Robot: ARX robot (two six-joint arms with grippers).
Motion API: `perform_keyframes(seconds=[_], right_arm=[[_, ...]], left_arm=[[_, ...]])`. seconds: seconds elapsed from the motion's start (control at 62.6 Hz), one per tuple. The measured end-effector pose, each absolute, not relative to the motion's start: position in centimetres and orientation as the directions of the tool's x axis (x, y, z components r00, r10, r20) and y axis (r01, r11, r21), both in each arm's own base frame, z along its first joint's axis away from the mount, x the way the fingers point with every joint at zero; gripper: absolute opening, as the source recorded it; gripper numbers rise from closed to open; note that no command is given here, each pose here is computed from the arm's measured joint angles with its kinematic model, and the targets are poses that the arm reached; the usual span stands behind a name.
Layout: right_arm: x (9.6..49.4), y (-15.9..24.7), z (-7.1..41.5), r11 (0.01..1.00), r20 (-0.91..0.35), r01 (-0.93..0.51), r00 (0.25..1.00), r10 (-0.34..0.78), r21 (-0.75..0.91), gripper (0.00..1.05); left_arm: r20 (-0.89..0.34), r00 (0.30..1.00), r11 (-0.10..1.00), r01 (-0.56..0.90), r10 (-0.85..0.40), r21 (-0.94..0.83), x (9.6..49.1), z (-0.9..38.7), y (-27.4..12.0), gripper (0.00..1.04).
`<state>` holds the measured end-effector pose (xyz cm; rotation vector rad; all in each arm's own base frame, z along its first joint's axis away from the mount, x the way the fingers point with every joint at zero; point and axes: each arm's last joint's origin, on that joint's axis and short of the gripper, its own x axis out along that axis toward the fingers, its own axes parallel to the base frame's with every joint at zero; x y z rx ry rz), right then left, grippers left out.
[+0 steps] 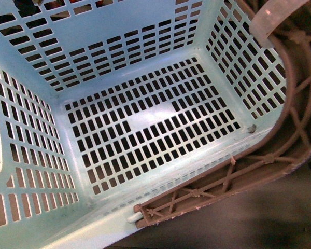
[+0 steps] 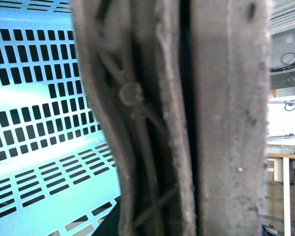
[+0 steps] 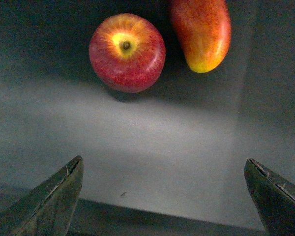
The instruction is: Pick apple with right arm and hold basket with left
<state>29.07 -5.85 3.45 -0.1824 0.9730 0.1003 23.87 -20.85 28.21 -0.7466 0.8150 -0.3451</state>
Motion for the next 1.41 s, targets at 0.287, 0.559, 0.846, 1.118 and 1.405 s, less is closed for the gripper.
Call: perform_keyframes(seconds=[0.287, 0.559, 0.846, 1.118, 1.405], right_arm=[[33.0, -5.3, 2.2, 0.988, -0.850, -0.141, 0.527, 0.026, -0.058, 0.96], [35.3, -4.6, 1.1, 0.987, -0.860, -0.147, 0.509, 0.021, -0.063, 0.96], [37.3, -3.2, -0.8, 0.984, -0.879, -0.168, 0.476, 0.030, -0.057, 0.96], [38.4, -2.8, -1.6, 0.983, -0.886, -0.170, 0.463, 0.016, -0.071, 0.96], [38.7, -2.2, -3.2, 0.982, -0.900, -0.167, 0.437, -0.004, -0.086, 0.96]], left_arm=[[-0.530, 0.649, 0.697, 0.001, -0.546, -0.717, 23.9, 28.2, -20.8, 0.15], [-0.530, 0.648, 0.697, 0.002, -0.547, -0.717, 23.9, 28.2, -20.9, 0.15], [-0.530, 0.649, 0.697, 0.002, -0.546, -0.717, 23.9, 28.2, -20.8, 0.15], [-0.530, 0.649, 0.697, 0.002, -0.546, -0.717, 23.9, 28.2, -20.8, 0.15], [-0.530, 0.649, 0.697, 0.002, -0.546, -0.717, 23.9, 28.2, -20.8, 0.15]])
